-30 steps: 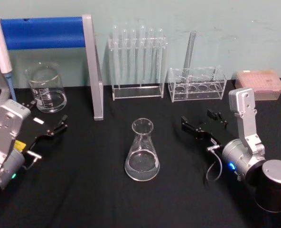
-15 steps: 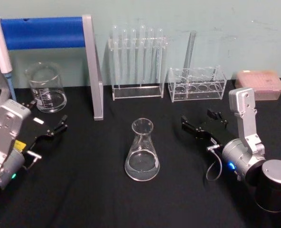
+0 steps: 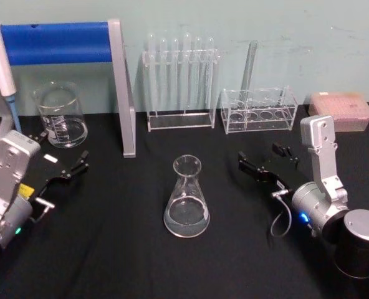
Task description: Grasp the erlenmeyer flask with one hand, shake it three times, then place it back.
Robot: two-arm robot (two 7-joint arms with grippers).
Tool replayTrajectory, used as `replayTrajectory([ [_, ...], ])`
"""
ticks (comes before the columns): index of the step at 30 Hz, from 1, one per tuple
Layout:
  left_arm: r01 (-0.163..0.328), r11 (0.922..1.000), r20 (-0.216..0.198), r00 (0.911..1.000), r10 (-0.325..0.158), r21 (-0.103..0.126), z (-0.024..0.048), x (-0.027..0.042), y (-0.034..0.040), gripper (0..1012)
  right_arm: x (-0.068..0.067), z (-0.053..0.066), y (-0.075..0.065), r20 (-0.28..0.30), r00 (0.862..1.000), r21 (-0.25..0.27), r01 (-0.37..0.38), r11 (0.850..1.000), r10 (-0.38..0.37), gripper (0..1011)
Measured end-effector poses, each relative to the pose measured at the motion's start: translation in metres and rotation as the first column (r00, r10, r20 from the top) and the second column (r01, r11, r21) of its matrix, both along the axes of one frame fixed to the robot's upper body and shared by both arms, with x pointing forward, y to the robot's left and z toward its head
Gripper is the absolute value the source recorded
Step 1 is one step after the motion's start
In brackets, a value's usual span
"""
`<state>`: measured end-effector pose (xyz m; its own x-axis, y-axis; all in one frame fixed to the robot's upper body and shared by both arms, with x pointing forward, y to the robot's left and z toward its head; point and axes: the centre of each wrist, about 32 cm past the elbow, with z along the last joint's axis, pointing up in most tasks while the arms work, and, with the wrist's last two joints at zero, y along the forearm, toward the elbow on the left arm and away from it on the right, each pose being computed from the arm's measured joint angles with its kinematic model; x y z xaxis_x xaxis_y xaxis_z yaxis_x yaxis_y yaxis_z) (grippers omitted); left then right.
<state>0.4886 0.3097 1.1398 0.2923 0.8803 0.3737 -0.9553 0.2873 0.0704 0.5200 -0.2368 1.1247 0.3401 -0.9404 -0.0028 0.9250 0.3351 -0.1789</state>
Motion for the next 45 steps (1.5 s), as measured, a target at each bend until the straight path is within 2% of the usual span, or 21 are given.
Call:
replayTrajectory([
  [45,0.0,1.0,0.0,1.0,0.0,0.0,0.0,0.0,0.0,1001,0.0,0.0,0.0,0.0,1.0,0.0,0.0,1.0,0.0,1000],
])
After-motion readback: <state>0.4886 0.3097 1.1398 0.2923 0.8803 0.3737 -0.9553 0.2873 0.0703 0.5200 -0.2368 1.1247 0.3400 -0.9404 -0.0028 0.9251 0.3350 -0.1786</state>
